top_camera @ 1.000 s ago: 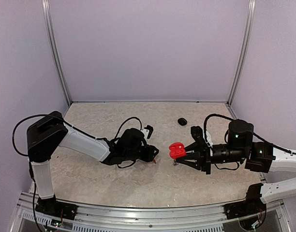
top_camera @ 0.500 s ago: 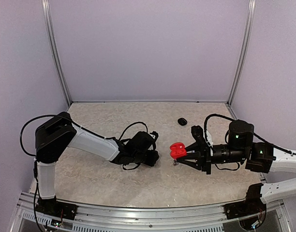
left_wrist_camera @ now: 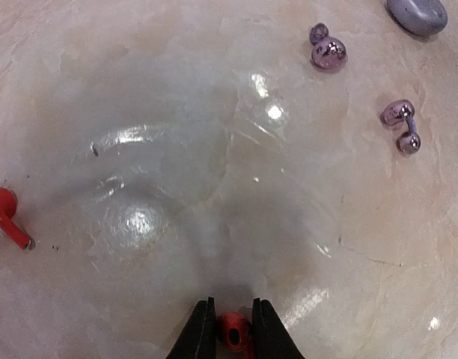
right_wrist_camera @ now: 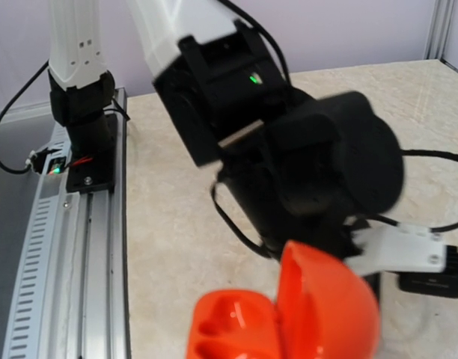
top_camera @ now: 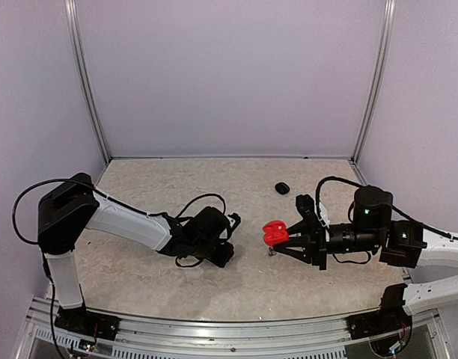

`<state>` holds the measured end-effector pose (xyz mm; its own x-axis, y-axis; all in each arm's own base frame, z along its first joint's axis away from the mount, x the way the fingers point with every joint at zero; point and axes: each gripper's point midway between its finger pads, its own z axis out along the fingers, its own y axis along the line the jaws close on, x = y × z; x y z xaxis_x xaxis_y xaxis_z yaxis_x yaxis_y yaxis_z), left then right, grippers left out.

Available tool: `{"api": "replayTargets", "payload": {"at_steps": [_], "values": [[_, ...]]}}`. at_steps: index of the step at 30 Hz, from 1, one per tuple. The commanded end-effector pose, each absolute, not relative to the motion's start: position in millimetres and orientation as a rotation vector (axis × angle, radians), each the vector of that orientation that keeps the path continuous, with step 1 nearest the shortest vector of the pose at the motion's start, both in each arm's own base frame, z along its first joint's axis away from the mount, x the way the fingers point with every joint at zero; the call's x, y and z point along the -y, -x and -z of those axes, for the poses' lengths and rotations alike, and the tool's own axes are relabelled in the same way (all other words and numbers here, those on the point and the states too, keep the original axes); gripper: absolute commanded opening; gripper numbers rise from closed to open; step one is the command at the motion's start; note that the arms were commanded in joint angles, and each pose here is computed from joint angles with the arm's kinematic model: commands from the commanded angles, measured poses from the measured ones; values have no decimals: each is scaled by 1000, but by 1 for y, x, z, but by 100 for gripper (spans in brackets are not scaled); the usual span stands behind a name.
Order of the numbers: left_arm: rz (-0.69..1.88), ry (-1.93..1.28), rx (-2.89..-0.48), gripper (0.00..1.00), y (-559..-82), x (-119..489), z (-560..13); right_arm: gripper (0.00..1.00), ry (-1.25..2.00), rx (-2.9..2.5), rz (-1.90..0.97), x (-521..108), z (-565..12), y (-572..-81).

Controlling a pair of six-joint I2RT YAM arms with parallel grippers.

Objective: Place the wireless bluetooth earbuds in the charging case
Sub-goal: Pick up the left earbud from the center of the board.

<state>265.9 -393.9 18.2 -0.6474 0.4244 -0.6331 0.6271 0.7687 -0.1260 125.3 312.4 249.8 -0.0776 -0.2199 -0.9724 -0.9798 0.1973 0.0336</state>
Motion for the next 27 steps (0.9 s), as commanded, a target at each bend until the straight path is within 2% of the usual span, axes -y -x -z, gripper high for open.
{"api": "replayTargets", "payload": {"at_steps": [1, 9, 13, 19, 27], "values": [[389, -993, -2509, 19, -218, 356, 6, 0, 1186, -1499, -991, -310, -251, -126], [344, -1065, -2580, 18, -191, 324, 4, 0, 1194, -1508, -988, -312, -251, -127], [341, -1102, -2625, 20, -174, 315, 2, 0, 1195, -1511, -987, -313, -252, -128], [305, -1098, -2643, 32, -176, 314, -10, 0, 1205, -1516, -996, -316, -250, -128], [286, -1093, -2657, 33, -187, 320, -17, 0, 1199, -1519, -993, -315, -251, -128]]}}
